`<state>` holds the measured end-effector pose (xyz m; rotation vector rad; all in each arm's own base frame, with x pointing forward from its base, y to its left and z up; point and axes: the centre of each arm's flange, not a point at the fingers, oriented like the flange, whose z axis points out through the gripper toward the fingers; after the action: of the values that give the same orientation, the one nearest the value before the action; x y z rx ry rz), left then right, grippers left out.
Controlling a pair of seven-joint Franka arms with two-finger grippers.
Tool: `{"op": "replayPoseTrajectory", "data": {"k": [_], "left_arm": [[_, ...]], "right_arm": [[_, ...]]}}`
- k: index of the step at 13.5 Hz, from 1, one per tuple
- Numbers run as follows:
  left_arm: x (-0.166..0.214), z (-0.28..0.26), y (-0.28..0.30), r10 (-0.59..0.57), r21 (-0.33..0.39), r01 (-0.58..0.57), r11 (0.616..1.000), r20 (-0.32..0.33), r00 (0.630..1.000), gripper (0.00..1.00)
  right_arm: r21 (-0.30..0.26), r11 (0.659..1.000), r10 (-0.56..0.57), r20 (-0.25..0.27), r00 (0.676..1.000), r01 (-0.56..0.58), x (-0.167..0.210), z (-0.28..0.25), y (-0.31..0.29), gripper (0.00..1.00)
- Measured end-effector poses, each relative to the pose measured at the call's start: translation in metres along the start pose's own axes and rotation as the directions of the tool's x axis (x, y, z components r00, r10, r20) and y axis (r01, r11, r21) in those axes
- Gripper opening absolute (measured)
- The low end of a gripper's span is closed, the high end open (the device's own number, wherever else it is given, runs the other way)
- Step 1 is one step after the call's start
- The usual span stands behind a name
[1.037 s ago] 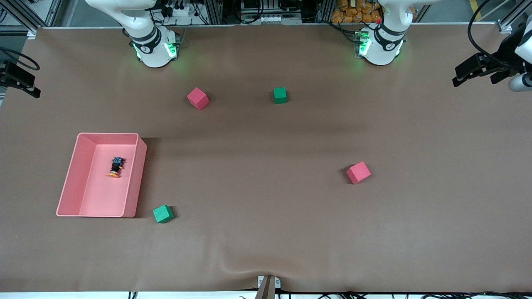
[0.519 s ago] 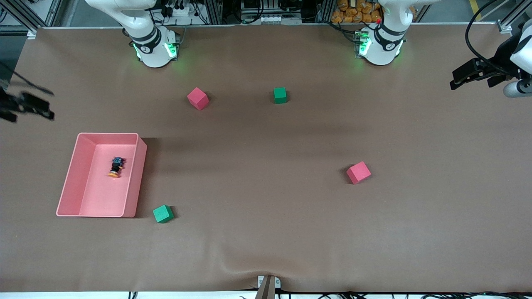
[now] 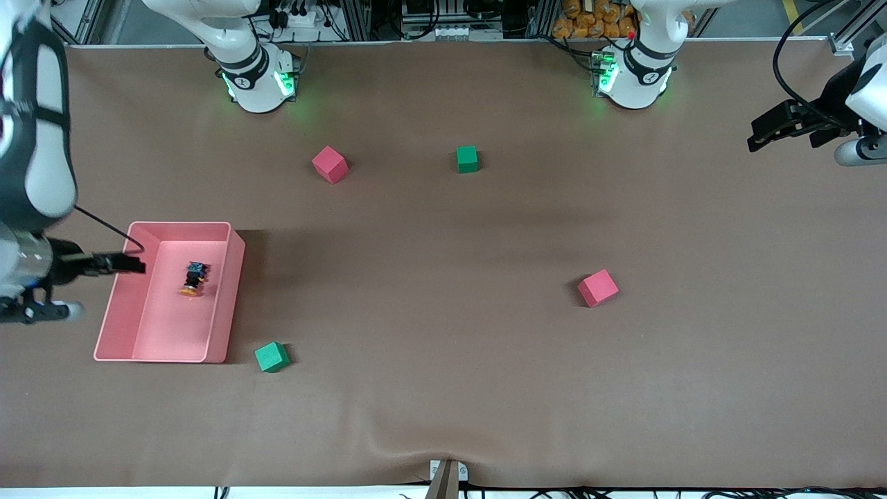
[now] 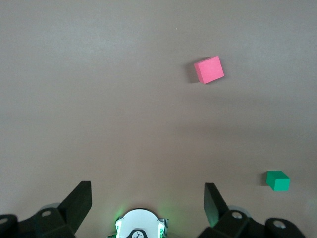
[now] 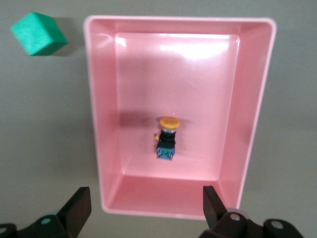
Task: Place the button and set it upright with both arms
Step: 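Reach the right gripper down into the pink tray over the button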
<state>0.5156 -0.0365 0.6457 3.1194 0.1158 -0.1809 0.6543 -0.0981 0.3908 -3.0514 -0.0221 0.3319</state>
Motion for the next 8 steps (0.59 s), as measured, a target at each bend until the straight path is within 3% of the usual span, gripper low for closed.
{"op": "replayPoseTrajectory", "data": {"k": [8], "left_arm": [[0.001,0.002,0.000,0.000,0.001,0.000,1.000,0.005,1.000,1.00]], "right_arm": [[0.019,0.998,0.057,-0.030,0.998,-0.057,0.013,0.123,0.027,1.00]]}}
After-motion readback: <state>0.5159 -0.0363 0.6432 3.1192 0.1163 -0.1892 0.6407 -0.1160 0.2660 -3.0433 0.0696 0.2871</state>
